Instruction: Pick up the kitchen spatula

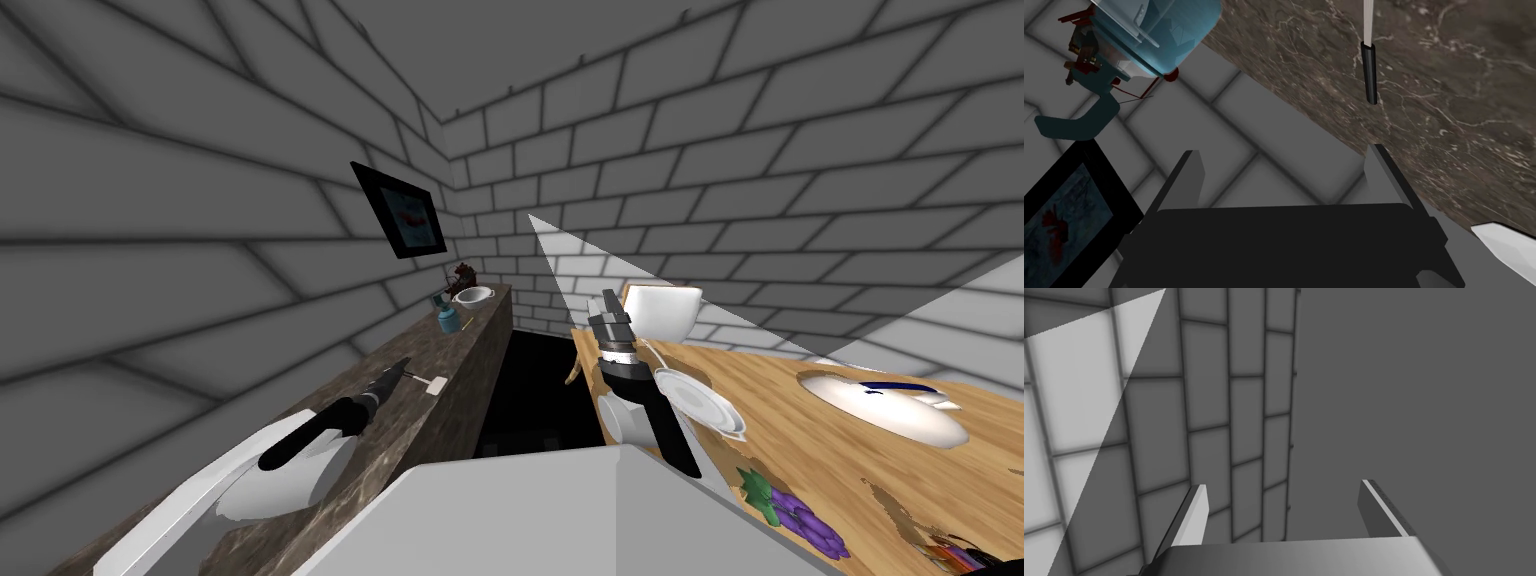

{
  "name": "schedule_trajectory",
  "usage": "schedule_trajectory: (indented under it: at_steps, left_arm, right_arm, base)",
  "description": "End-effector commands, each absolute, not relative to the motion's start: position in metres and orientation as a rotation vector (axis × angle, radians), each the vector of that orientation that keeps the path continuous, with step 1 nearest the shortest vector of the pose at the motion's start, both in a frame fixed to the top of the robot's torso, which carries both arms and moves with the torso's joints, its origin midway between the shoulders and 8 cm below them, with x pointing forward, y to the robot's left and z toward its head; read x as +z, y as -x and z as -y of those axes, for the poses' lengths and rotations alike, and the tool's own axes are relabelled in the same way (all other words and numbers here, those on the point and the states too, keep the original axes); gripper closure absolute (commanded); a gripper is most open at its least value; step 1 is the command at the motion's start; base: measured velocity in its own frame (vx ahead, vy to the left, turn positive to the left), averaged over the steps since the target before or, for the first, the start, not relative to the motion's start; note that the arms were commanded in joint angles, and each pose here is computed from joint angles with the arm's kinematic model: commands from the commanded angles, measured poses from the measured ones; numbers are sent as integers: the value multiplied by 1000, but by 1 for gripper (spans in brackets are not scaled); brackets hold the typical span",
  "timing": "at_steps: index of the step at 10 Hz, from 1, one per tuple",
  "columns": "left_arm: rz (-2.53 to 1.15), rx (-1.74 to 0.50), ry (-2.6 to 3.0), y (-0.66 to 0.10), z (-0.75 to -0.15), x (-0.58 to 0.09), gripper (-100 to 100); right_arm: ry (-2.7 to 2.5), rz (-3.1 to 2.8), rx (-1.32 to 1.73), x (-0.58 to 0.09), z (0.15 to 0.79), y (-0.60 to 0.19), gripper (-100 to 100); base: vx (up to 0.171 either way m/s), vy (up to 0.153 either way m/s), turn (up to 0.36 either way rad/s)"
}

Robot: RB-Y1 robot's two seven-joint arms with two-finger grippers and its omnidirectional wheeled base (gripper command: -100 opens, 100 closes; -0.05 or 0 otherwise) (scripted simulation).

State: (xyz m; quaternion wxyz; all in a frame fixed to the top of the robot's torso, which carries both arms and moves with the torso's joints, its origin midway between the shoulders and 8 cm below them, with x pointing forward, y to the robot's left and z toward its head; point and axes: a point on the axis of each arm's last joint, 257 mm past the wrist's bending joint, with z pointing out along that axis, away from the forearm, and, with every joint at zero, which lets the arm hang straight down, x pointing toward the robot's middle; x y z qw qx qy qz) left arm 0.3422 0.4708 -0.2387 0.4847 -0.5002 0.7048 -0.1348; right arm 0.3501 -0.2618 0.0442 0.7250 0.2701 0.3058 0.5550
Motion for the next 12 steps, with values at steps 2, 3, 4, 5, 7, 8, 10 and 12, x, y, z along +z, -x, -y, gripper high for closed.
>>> schedule_trajectory:
  at_steps: [2,3,4,5,7,8,10,12]
  left_arm:
    - [-1778,-278,1276,-323,-476,-255,-100]
    - [-1799,-260,1296,-316,-477,-261,-100]
    - [-1820,-242,1316,-309,-479,-267,-100]
    - [-1839,-225,1334,-303,-480,-271,-100]
    - [-1874,-194,1367,-291,-481,-280,-100]
    - [-1891,-179,1382,-285,-482,-284,-100]
    - [-1924,-147,1413,-273,-483,-291,-100]
    - [-1961,-112,1446,-259,-485,-299,-100]
  right_arm:
    - [-596,-675,1224,44,262,-350,0]
    - [-596,-675,1224,44,262,-350,0]
    - [-596,-675,1224,44,262,-350,0]
    - [-596,-675,1224,44,262,-350,0]
    - [-596,-675,1224,44,262,-350,0]
    - [-596,-675,1224,44,262,-350,0]
    - [-596,-675,1224,44,262,-350,0]
    - [-596,-675,1224,44,262,-350,0]
  base:
    - [81,-6,-38]
    - [113,7,44]
    - [99,-1,-5]
    - [65,-11,-58]
    - [71,-6,-34]
    - [70,6,30]
    - [47,-8,-37]
    - [85,1,6]
